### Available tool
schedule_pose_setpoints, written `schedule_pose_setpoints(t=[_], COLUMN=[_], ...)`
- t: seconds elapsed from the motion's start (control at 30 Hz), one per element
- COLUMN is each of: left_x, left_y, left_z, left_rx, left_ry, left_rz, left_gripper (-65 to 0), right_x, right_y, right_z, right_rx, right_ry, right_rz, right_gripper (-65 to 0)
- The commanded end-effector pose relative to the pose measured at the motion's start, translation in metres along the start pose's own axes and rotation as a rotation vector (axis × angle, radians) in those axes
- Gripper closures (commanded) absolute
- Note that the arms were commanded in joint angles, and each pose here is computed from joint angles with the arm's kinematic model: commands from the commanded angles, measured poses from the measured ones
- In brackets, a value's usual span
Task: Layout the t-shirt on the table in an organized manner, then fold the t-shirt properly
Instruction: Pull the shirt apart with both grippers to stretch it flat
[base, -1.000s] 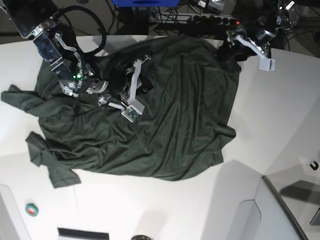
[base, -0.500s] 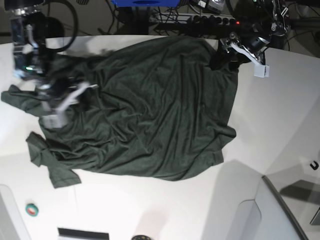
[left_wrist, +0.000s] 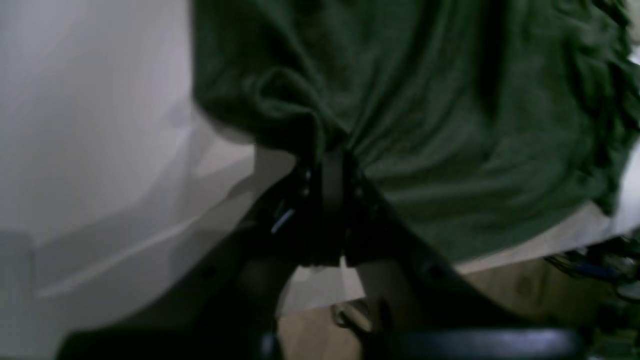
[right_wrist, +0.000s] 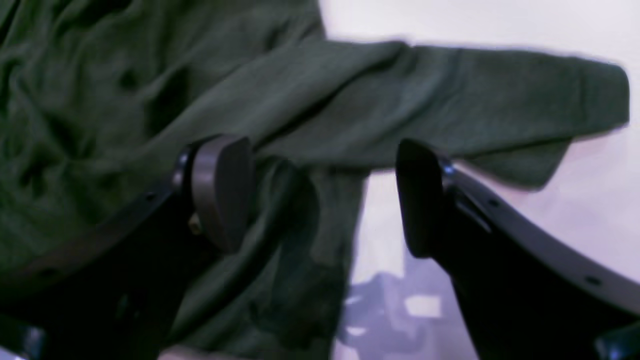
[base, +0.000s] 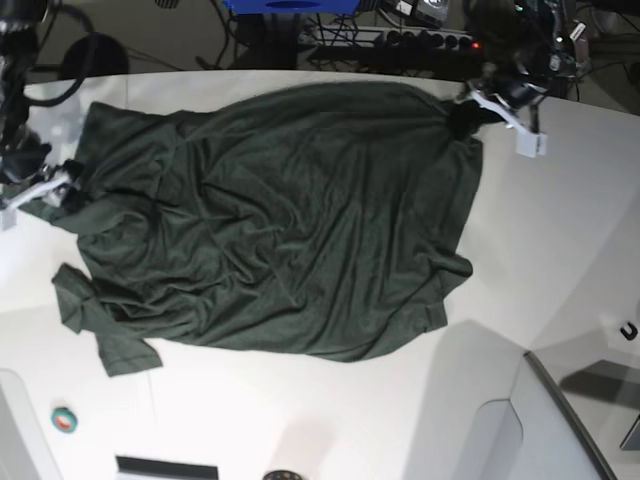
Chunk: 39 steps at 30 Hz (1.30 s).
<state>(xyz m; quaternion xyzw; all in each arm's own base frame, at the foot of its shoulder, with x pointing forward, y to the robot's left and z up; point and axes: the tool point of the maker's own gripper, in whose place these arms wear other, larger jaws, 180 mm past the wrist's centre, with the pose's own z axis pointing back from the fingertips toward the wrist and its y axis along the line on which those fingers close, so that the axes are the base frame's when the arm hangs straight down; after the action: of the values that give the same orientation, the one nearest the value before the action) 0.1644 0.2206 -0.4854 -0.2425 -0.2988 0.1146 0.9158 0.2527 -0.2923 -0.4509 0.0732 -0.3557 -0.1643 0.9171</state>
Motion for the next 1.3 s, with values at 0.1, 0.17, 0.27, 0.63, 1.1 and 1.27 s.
schedule_pose_setpoints(t=[0.1, 0.17, 0.27, 0.63, 1.1, 1.27], left_x=[0.021, 0.029, 0.031, 0.032, 0.033, 0.034], left_y=[0.022, 0.029, 0.029, 0.026, 0.028, 0.027], left_z=[0.026, 0.037, 0.043, 0.044, 0.045, 0.045], left_rx=[0.065, 0.090, 0.097, 0.095, 0.098, 0.097], left_ry=[-0.070, -0.087, -0.087, -0.090, -0.092, -0.091], left_rz=[-0.020, -0.037, -0.060, -0.071, -0.073, -0.074], left_gripper=[0.0, 0.0, 0.0, 0.0, 0.0, 0.0], right_x=[0.021, 0.024, 0.019, 0.015, 0.020, 0.017], right_y=[-0.027, -0.031, -0.034, -0.037, -0.057, -0.110], right_z=[-0.010, -0.016, -0.028, -0.032, 0.087, 0.130], right_rx=[-0.039, -0.045, -0.048, -0.053, -0.159, -0.314], right_ry=[-0.012, -0.006, 0.022, 0.037, -0.109, -0.139], right_rz=[-0.019, -0.038, -0.086, -0.107, 0.050, -0.034], right_gripper=[-42.5, -42.5, -42.3, -2.1, -0.3, -0.3])
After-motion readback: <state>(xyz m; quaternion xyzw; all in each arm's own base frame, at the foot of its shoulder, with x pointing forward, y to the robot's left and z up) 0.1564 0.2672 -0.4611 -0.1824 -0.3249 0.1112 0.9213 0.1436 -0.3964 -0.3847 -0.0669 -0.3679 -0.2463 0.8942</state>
